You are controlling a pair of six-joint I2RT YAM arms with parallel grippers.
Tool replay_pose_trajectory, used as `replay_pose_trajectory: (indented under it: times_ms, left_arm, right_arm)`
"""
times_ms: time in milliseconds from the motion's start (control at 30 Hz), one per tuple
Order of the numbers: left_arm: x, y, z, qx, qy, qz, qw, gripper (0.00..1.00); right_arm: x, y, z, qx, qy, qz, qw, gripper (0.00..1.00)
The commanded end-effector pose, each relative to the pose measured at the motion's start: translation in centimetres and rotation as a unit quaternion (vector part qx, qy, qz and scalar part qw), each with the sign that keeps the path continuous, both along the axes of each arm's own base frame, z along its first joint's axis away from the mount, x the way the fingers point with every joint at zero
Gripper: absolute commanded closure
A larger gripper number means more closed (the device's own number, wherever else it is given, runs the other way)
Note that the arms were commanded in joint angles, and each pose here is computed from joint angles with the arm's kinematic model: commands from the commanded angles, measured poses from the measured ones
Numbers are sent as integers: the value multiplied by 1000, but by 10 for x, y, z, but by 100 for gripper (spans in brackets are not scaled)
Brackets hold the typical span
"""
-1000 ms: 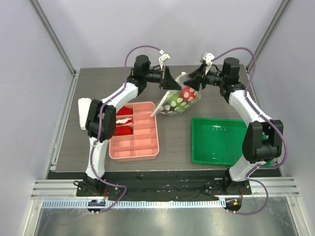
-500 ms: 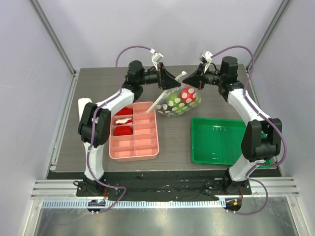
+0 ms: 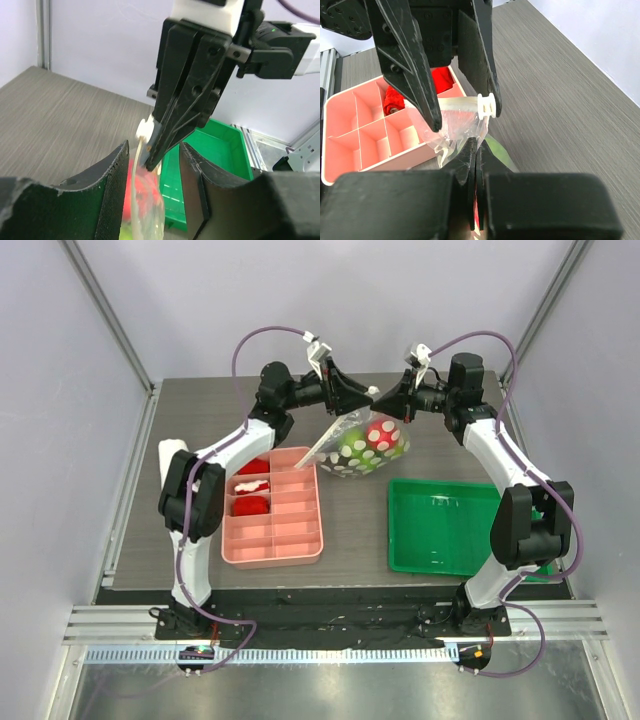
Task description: Open the zip-top bag and remove the fake food
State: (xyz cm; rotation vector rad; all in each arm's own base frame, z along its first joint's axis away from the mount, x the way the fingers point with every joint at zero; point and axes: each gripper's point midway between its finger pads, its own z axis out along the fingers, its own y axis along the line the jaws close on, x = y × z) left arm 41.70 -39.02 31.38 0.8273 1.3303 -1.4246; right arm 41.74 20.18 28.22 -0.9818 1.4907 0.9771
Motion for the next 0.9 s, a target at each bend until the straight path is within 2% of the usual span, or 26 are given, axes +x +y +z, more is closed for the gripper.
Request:
replay_pose_trajectory:
  times_ms: [0,233,567,633,733,800,867]
  left_arm:
    - [-5,-2,42,-37,-62,-9,997,56]
    - [-4,-11,39,-28,-56,-22,998,62]
    - [-2,-13,26,-13,-46,-29,998,60]
    - [-1,-14,25,-12,-44,-29,999,70]
    - [0,-14,28,-16,-46,-23,999,79]
    - [3,-13,29,-16,-45,-17,999,97]
    - [2,-12,30,-16,-49,-14,999,100]
  right_arm:
    - [-1,1,28,5,-46,16,999,98]
    - [-2,2,31,6,-48,19,999,98]
    - [-3,2,29,7,-43,23,999,98]
    - [-3,3,28,8,-42,25,999,98]
    - [-4,3,28,8,-42,26,999,98]
    - [-4,3,28,7,-44,25,999,98]
    - [-4,2,28,6,-43,21,999,98]
